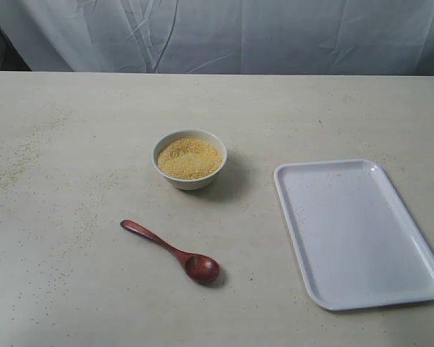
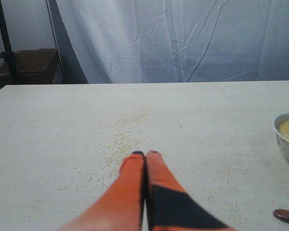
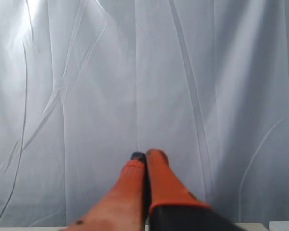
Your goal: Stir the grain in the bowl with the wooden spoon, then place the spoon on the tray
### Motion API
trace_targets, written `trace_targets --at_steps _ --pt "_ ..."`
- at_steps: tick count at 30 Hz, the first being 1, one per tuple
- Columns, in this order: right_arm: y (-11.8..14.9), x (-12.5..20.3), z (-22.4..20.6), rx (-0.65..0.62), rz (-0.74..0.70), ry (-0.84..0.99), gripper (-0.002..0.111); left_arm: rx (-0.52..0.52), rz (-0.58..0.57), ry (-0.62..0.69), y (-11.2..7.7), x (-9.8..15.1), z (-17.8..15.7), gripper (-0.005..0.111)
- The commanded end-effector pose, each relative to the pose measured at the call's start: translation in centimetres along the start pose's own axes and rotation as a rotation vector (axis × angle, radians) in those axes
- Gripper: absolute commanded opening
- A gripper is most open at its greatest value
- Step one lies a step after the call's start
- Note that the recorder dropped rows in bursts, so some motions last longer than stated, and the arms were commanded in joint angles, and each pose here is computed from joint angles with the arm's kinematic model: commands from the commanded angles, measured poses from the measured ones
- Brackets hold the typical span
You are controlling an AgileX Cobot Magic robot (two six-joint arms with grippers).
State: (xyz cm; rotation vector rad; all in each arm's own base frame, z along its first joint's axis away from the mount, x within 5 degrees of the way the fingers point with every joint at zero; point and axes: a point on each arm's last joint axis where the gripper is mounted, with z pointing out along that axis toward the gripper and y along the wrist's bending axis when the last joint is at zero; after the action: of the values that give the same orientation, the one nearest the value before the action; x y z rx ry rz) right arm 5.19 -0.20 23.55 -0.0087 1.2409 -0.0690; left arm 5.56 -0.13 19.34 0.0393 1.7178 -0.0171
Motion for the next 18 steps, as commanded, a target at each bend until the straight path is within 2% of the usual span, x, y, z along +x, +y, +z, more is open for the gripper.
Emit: trace_targets --at_steps 1,4,8,11,13,16,18 --pt "0.0 0.0 -0.1 0.005 0.03 -0.001 0.0 0.0 -0.005 -0.004 0.0 0.1 0.0 0.0" --pt "0.0 -0.9 0.3 -0.005 0.067 0.145 -0.001 0.0 -0.005 -0.004 0.0 0.1 0.0 0.0" --pt "0.2 -3.0 1.9 -0.041 0.066 0.586 -0.001 0.0 -0.005 -0.004 0.0 0.1 0.0 0.0" --pt "0.3 -4.0 4.3 -0.067 0.066 0.819 -0.001 0.0 -0.005 -0.004 0.0 0.1 0.0 0.0" --pt "0.4 -3.7 6.0 -0.07 0.077 0.848 -0.001 0.0 -0.005 -0.004 0.0 0.1 0.0 0.0" --pt "1.0 -2.5 8.4 -0.054 0.23 0.848 -0.001 0.0 -0.005 -0.004 0.0 0.1 0.0 0.0" --pt "1.7 -1.1 9.5 -0.084 0.33 0.939 -0.001 0.0 -0.005 -0.004 0.0 0.1 0.0 0.0"
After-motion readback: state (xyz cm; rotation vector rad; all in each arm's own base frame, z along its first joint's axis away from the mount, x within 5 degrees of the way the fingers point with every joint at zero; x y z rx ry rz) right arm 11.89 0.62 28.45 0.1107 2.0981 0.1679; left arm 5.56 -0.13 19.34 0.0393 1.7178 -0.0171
